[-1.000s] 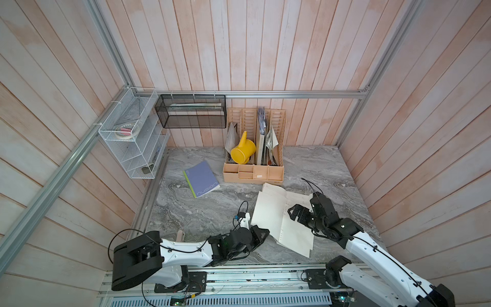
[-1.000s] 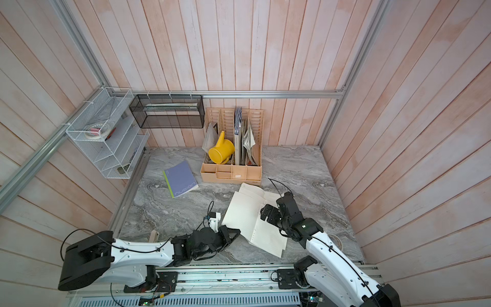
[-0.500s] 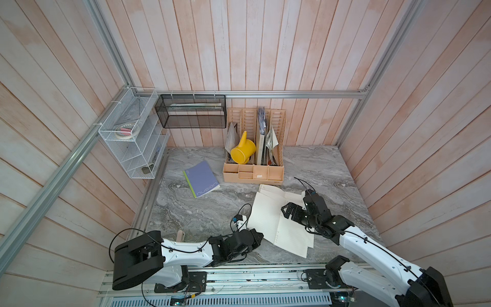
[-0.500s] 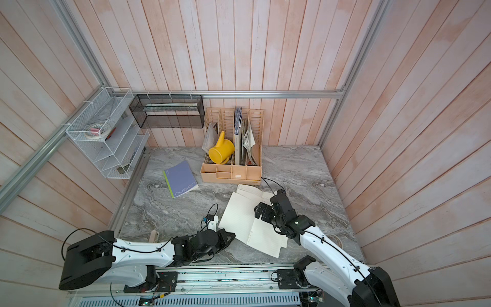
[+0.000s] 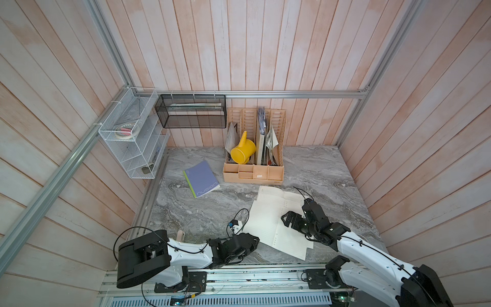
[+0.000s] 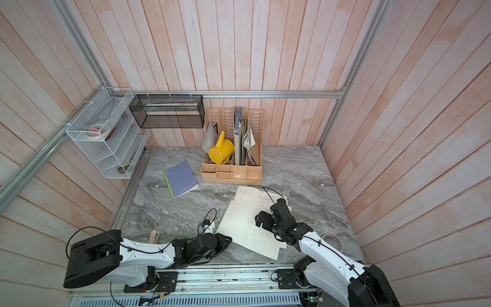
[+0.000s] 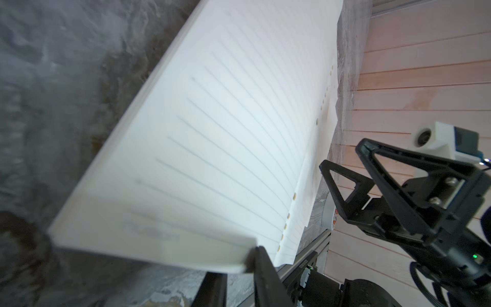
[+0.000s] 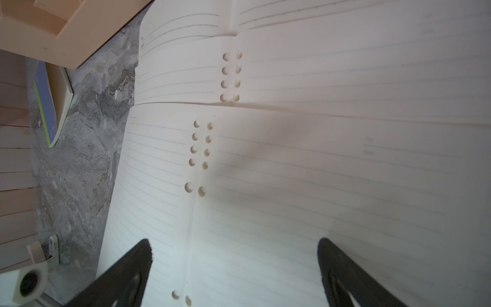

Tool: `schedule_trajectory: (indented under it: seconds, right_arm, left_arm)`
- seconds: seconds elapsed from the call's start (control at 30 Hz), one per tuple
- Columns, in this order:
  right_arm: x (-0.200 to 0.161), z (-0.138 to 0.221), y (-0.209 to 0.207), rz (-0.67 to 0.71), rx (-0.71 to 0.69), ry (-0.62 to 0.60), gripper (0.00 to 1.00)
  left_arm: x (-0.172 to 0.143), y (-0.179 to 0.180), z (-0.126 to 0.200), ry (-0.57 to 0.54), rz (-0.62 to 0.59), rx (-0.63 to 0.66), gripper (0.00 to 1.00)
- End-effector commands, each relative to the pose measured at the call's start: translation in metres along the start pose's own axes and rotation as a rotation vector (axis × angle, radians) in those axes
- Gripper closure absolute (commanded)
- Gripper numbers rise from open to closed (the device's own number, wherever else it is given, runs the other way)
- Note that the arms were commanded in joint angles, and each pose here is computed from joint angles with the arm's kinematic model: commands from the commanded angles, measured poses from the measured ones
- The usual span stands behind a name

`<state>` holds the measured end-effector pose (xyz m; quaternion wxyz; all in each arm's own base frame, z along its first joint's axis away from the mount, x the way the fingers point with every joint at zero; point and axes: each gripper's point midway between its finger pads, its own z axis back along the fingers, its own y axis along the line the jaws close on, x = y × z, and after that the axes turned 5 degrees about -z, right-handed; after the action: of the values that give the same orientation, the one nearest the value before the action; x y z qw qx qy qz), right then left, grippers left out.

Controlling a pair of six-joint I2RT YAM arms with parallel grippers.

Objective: Close the notebook
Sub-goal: Adjust the notebook at the center of the board, then close the notebook at the center of the board.

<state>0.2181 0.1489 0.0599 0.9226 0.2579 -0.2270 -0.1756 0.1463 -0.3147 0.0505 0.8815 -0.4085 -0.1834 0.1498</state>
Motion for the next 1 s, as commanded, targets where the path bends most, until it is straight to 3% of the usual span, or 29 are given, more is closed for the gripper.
schedule_trajectory:
  seconds: [0.0, 0.23, 0.4, 0.7, 0.97]
  right_arm:
    - [-0.005, -0.003, -0.001, -0.01, 0.015, 0.009, 0.02]
    - [-0.003, -0.002, 0.003, -0.001, 0.02, 0.007, 0.02]
    - [-0.004, -0.002, 0.003, -0.001, 0.021, 0.012, 0.02]
    - [0.002, 0.001, 0.01, 0.005, 0.031, -0.002, 0.02]
    - [0.011, 0.004, 0.046, 0.059, 0.081, -0.002, 0.02]
  left_arm:
    - [-0.002, 0.002, 0.0, 0.005, 0.0, 0.007, 0.78]
    - [0.001, 0.003, -0.001, -0.012, 0.002, 0.012, 0.77]
    - [0.006, -0.003, 0.003, -0.034, -0.006, 0.004, 1.0]
    - [0.011, -0.026, 0.021, -0.038, -0.031, -0.044, 1.0]
    - [0.036, -0.02, 0.052, -0.149, -0.049, -0.011, 1.0]
